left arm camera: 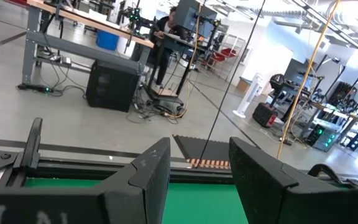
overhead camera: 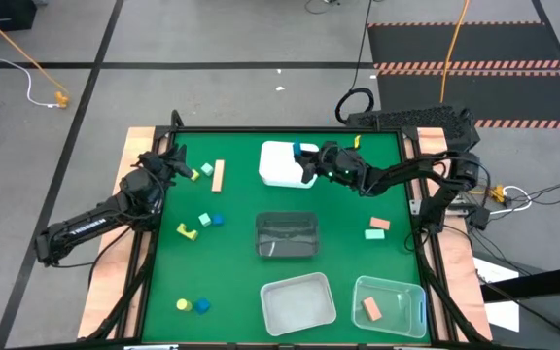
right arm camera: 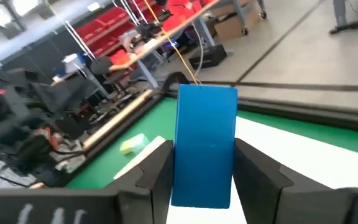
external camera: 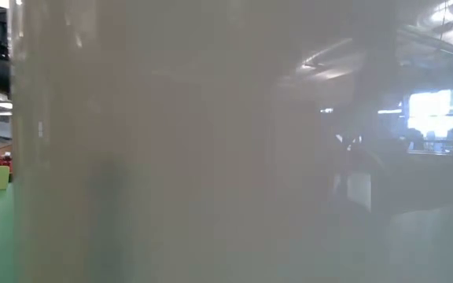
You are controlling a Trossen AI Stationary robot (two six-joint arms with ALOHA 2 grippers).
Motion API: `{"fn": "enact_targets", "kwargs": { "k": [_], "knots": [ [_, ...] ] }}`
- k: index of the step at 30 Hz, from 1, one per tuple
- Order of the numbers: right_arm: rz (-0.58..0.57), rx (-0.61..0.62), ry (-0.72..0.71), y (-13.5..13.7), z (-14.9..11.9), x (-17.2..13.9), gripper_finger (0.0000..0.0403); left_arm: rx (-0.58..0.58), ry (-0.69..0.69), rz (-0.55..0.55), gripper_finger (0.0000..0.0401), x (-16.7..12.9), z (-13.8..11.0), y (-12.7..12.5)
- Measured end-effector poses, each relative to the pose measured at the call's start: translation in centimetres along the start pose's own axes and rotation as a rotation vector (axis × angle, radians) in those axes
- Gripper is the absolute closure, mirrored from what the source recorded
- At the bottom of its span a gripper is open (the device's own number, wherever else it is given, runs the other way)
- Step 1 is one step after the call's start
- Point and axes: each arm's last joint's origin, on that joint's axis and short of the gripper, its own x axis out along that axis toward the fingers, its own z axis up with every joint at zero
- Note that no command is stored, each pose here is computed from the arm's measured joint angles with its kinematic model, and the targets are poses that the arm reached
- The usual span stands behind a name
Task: Sort & place blocks by color
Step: Put the top blue block into the white bin, then put the bottom light brown block into the transparent bin
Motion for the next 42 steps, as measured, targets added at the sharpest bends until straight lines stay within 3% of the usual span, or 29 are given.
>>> {"fn": "enact_targets", "kwargs": {
  "k": [12, 24, 31, 36, 42],
  "knots": [
    [-0.062, 0.071, 0.055, -1.6, -1.6, 0.8, 0.0258, -0.121, -0.003, -0.002, 0.0238, 0.0, 0.0, 0.0],
    [-0.049, 0.068, 0.049, -1.4, -1.3, 0.7, 0.0171, -0.239, -0.003, -0.002, 0.0238, 0.0, 0.0, 0.0],
    [0.000, -0.074, -0.013, 0.1, 1.5, -0.6, 0.0162, -0.329, 0.000, -0.007, 0.0238, 0.0, 0.0, 0.0],
    [-0.014, -0.199, 0.058, 1.0, 3.6, -2.8, 0.0164, -0.423, 0.009, -0.021, 0.0238, 0.0, 0.0, -0.1],
    [-0.061, -0.235, 0.178, 1.7, 5.4, -6.6, 0.0165, -0.502, 0.016, -0.066, 0.0238, 0.0, 0.2, -0.3]
  ]
}}
